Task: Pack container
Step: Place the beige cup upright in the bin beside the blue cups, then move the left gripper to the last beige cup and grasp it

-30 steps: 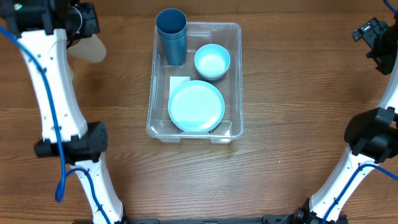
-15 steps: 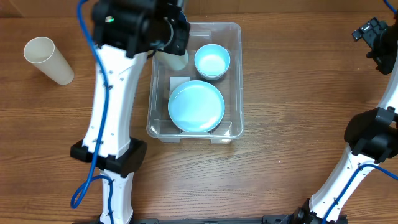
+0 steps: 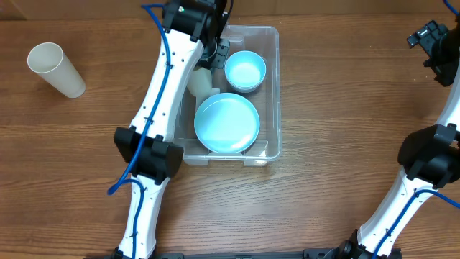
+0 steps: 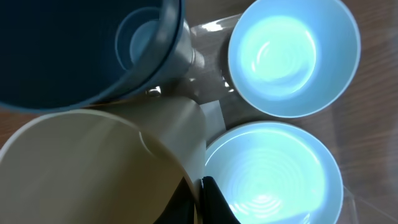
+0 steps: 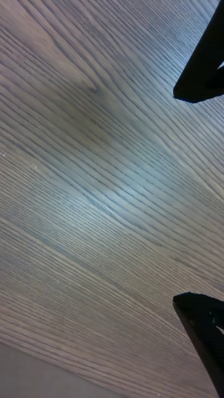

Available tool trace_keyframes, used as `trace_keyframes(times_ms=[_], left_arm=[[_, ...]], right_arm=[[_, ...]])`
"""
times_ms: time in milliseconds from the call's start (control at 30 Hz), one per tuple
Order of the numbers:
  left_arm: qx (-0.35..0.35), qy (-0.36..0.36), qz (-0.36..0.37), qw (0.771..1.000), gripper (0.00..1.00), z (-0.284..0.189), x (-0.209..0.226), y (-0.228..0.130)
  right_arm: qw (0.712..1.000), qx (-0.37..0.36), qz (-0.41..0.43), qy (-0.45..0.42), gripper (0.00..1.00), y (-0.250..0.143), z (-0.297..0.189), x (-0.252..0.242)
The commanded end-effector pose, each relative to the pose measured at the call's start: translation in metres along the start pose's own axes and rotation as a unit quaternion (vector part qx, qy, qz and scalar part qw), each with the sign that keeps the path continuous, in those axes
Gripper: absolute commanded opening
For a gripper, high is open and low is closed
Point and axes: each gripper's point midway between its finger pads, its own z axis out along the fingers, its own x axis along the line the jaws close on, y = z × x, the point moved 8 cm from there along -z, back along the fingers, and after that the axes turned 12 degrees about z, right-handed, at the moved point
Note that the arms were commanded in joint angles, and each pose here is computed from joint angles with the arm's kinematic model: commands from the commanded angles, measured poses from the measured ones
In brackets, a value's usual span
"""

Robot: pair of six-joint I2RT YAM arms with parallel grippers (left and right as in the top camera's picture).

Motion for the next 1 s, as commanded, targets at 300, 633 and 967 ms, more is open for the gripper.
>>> trace_keyframes(times_ms=[300, 633, 967], left_arm=[[-0.016, 0.024, 0.01, 1.0, 0.62, -0.002, 0.006, 0.006], [-0.206, 0.07, -0.024, 0.976, 0.7, -0.175, 0.03, -0.022], [-0.157, 0.127, -0.296, 0.933, 0.89, -0.166, 0.222, -0.109]], right_arm=[[0.999, -0.028, 0.002, 0.026, 1.0, 0.002, -0.03, 0.002], [0.999, -0.028, 0.002, 0.026, 1.0, 0.002, -0.03, 0.002], [0.999, -0.028, 0.002, 0.026, 1.0, 0.002, -0.03, 0.002]])
